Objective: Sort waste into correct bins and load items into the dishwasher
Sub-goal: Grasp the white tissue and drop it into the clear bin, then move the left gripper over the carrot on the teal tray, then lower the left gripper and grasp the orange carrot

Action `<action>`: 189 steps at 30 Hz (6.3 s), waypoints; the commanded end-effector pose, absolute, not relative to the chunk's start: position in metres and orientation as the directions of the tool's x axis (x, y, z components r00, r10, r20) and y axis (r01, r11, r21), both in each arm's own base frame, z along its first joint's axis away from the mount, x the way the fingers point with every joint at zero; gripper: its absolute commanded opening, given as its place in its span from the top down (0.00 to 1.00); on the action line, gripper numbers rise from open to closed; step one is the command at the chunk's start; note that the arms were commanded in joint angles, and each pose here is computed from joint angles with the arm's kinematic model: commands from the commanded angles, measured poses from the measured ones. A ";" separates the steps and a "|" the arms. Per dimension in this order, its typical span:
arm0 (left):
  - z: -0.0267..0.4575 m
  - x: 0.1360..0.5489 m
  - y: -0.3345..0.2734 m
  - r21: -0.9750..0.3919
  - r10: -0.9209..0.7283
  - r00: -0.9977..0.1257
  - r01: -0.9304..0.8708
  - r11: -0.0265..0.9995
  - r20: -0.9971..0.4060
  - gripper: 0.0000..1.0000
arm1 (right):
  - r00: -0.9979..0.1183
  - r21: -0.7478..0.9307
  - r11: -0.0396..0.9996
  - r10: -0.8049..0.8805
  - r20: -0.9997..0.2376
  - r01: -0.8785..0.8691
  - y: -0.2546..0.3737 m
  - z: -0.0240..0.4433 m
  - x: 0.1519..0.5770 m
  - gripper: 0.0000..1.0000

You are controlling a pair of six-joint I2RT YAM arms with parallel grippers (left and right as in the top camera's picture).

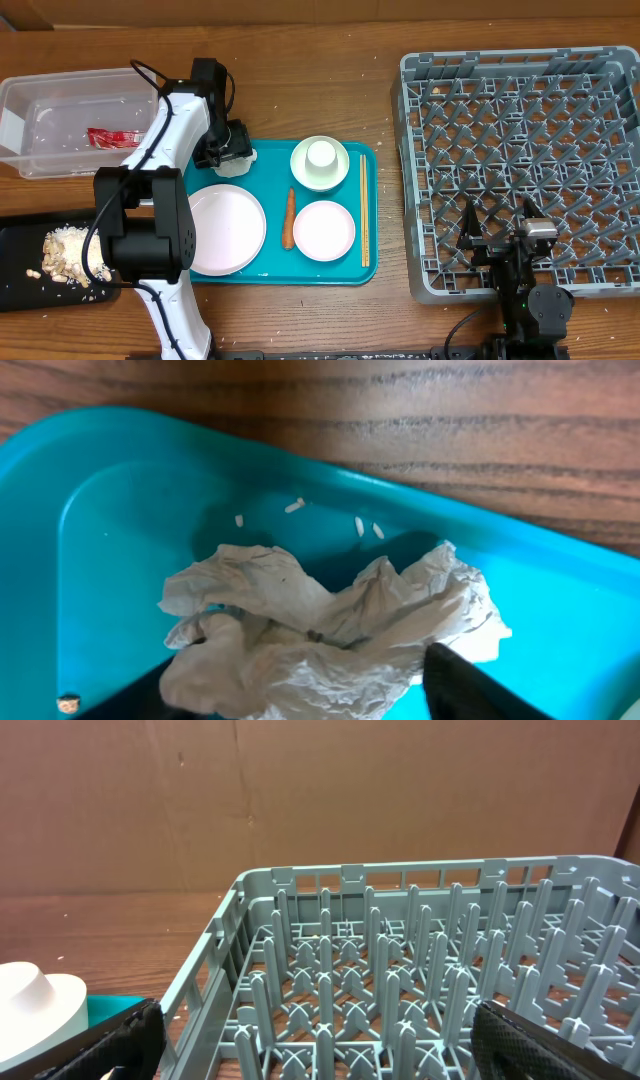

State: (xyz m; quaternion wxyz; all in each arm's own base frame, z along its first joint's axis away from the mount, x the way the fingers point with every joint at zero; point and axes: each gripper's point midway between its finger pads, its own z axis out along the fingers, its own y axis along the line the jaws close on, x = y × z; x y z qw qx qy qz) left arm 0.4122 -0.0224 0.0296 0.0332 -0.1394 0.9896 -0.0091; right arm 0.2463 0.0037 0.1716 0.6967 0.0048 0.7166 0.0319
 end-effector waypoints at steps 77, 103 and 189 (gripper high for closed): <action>0.241 0.422 -0.042 -0.255 -0.273 -0.925 -0.206 0.945 -0.266 0.00 | -0.022 0.049 0.998 0.048 -0.999 -0.028 0.002 0.171 0.246 0.00; 0.138 0.383 -0.205 -0.013 0.112 -0.960 0.120 0.993 -0.255 0.00 | -0.022 0.049 0.998 0.048 -0.999 -0.028 0.002 0.171 0.246 0.00; 0.084 0.321 -0.129 -0.145 0.077 -0.996 0.083 0.986 -0.043 0.00 | -0.021 0.049 0.998 0.048 -0.999 -0.028 0.002 0.171 0.246 0.00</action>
